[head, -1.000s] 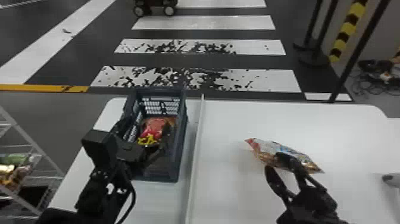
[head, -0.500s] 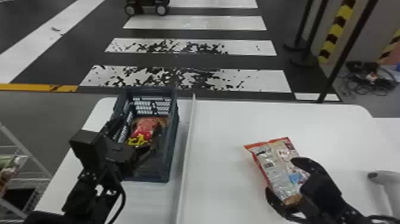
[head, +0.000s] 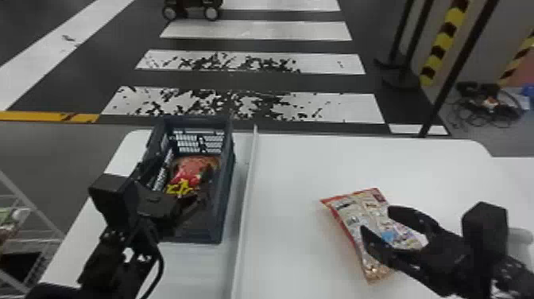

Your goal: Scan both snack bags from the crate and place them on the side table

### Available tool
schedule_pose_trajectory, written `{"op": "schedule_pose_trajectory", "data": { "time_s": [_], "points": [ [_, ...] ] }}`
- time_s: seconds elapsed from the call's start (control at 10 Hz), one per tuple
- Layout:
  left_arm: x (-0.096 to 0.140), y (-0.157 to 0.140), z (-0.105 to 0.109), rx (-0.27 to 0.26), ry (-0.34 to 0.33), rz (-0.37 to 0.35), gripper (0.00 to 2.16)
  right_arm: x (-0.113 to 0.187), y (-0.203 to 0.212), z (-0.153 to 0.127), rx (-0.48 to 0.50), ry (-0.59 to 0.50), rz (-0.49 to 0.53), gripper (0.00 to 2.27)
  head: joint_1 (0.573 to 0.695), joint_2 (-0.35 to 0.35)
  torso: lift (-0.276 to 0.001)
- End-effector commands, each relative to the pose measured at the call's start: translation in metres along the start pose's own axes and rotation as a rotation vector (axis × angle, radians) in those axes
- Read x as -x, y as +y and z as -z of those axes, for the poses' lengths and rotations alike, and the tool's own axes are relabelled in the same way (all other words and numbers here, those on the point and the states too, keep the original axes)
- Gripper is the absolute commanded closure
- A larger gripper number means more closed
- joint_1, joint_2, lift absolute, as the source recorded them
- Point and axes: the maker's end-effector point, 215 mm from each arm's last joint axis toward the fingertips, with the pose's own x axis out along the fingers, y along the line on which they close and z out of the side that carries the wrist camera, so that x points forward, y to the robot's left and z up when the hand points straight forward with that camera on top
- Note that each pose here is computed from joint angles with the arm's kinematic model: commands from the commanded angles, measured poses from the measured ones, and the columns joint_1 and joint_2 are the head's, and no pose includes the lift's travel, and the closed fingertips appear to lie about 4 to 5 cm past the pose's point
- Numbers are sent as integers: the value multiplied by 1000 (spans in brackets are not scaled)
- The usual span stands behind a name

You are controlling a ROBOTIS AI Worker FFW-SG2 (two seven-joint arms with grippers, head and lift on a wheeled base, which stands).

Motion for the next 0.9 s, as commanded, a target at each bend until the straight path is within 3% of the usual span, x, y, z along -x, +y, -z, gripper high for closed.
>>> {"op": "schedule_pose_trajectory", "data": {
  "time_s": [0.0, 0.1, 0.3, 0.8],
  "points": [
    [0, 0, 0, 1, 0, 0, 39, 0, -12, -6, -20, -25, 32, 1754, 695, 11, -98],
    [0, 0, 0, 1, 0, 0, 39, -2, -16, -6, -11, -33, 48, 2125, 695, 6, -98],
    [-1, 0, 2, 4, 3, -2, 39, -15, 0, -2, -5, -41, -26, 2243, 695, 3, -98],
    [0, 0, 4, 4, 7, -3, 39, -70, 26, 18, 68, -7, -99, 2240, 695, 52, -98]
  ]
}}
